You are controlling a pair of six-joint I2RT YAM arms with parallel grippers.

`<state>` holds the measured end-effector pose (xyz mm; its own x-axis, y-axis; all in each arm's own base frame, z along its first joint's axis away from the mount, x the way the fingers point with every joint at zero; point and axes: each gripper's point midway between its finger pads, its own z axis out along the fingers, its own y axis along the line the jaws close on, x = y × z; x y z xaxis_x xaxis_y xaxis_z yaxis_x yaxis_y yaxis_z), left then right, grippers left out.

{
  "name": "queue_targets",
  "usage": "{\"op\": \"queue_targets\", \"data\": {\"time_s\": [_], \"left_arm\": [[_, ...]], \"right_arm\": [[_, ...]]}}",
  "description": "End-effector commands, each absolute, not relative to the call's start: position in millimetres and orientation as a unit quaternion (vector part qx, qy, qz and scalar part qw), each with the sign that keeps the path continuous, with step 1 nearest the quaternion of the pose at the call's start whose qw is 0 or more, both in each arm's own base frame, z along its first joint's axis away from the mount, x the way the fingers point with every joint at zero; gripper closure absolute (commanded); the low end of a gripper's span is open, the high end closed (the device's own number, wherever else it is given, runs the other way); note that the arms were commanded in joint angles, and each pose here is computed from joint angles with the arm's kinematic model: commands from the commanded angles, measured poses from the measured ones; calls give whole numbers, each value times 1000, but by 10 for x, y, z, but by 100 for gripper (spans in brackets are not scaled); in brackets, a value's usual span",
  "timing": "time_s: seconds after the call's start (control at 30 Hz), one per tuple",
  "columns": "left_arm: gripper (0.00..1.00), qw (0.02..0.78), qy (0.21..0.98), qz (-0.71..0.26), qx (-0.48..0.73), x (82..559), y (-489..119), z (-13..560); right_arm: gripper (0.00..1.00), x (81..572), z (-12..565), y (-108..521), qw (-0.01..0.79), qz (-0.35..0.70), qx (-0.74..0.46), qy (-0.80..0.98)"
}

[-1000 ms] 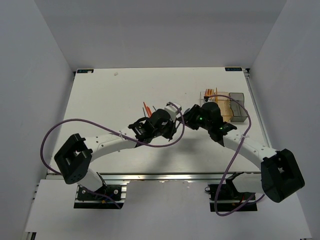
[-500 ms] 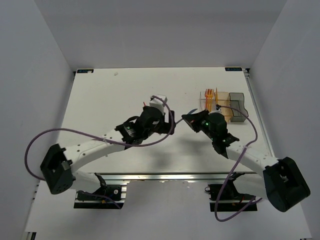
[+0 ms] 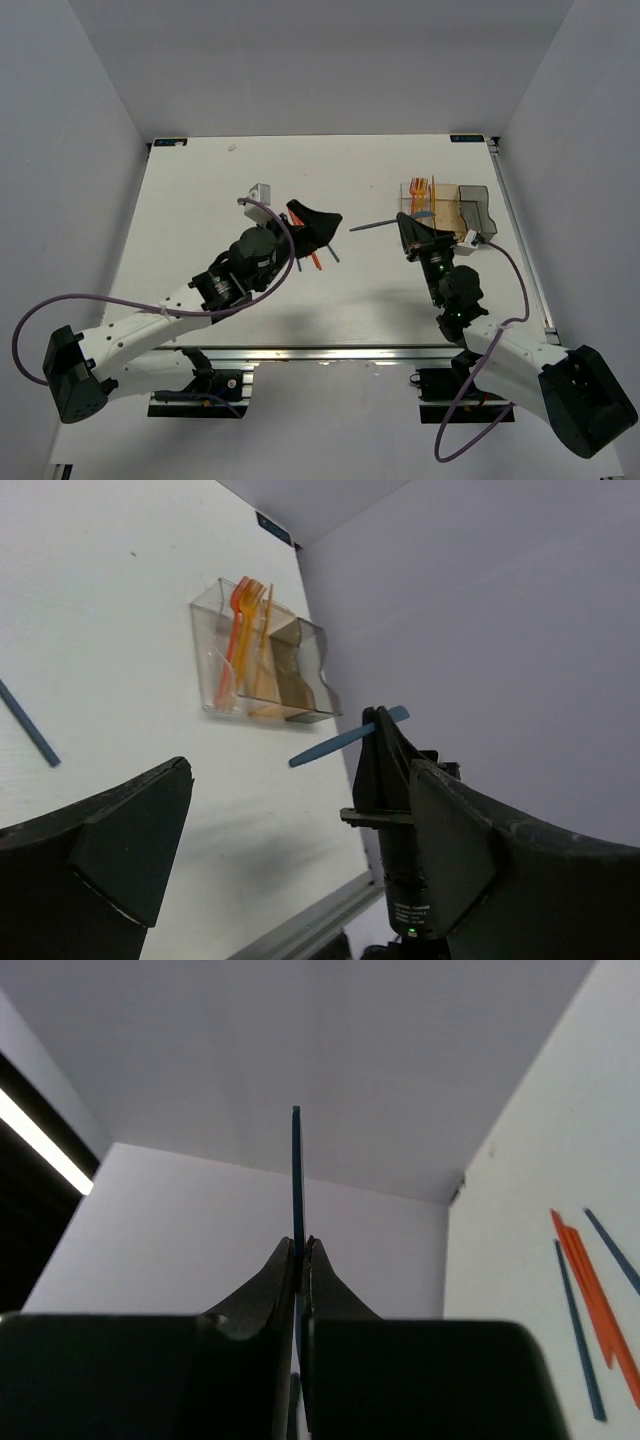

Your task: Sort the eating utensils into containers

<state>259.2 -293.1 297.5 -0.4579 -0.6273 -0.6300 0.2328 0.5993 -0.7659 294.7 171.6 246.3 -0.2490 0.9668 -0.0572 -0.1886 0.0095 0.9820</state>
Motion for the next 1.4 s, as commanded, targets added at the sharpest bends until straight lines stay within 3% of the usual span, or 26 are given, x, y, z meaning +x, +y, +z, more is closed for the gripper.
{"op": "queue_targets", "data": {"time_s": [0.0,0.27,0.47,0.77,1.1,1.37], "left_arm": [[2,483,668,-534,-189,2477,-2925,3289],[2,436,582,-651,-218,2445,-3138,3657],[2,389,507,-735,-225,2450,-3374,3871],[2,446,533,-677,-243,2485,-3338,3714],[2,403,532,-705,-239,2525,-3651,3600],[2,391,542,-701,-249,2533,-3699,3517]], "right_arm": [[100,2813,3031,1414,549,629,366,411],[100,2482,3755,1396,681,612,214,340],[100,2396,3978,1358,730,584,177,308],[100,2332,4246,1169,772,541,180,282],[100,2028,4536,1252,762,604,123,197],[100,1974,4696,1205,796,562,105,198]]}}
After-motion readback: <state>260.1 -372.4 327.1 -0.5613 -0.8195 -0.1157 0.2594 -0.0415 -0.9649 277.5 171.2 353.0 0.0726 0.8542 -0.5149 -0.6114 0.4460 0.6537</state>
